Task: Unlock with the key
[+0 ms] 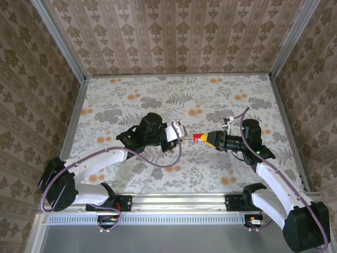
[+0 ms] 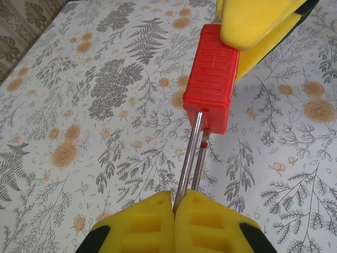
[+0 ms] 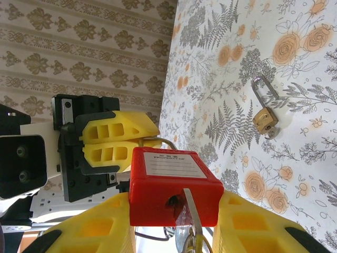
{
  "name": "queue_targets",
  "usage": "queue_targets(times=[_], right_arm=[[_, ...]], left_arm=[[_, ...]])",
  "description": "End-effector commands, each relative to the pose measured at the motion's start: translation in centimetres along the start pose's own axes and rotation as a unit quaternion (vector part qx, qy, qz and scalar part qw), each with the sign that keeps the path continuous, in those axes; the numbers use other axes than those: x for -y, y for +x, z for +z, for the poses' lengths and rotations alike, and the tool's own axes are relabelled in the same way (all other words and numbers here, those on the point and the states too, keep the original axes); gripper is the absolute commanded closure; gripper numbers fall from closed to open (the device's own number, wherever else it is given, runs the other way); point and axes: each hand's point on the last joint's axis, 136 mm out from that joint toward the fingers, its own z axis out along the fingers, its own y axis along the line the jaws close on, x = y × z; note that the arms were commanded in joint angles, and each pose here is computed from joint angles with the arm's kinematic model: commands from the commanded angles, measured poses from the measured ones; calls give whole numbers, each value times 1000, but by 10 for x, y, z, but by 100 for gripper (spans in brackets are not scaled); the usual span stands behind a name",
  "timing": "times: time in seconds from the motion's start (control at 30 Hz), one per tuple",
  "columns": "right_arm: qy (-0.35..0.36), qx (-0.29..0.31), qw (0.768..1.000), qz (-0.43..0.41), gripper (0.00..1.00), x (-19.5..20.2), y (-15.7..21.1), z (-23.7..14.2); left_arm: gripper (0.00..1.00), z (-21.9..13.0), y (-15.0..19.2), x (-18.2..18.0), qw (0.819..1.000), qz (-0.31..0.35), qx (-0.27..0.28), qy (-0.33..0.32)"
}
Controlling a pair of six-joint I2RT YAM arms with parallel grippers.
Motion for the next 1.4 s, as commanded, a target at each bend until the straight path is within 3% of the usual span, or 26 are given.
queue_targets(times=[0.0,0.53,0.6,0.67,0.77,0.93,1.03,1.23,1.37], right_arm=[[6,8,1000,-4,79,-3,-5,-5],[-1,12,1000,-2,79,-5,-8,-5],[-2,13,1000,-3,79,-6,-9,-5],[-2,13,1000,0,79,-6,-9,-5],[0,15,1000,3,79,-6,-9,-5],[4,22,1000,18,79,-4,-11,-6],[8,27,999,27,79,-2,-11,-6],[7,38,998,43,79,-2,-12,-8],[9,39,998,52,79,0,-11,-8]], left_arm=[[93,-12,1,-16,999,0,-3,-43],[71,-18,-3,-9,999,-12,-3,-35],[65,-18,-4,-10,999,-10,-3,-39],[51,-17,-7,-12,999,-4,-2,-52],[38,-10,-9,-11,995,39,-20,-85],[26,8,-24,-2,968,174,-33,-179],[25,19,-38,6,949,231,-22,-215],[24,37,-53,11,924,283,-14,-256],[21,46,-60,9,918,288,-5,-271]])
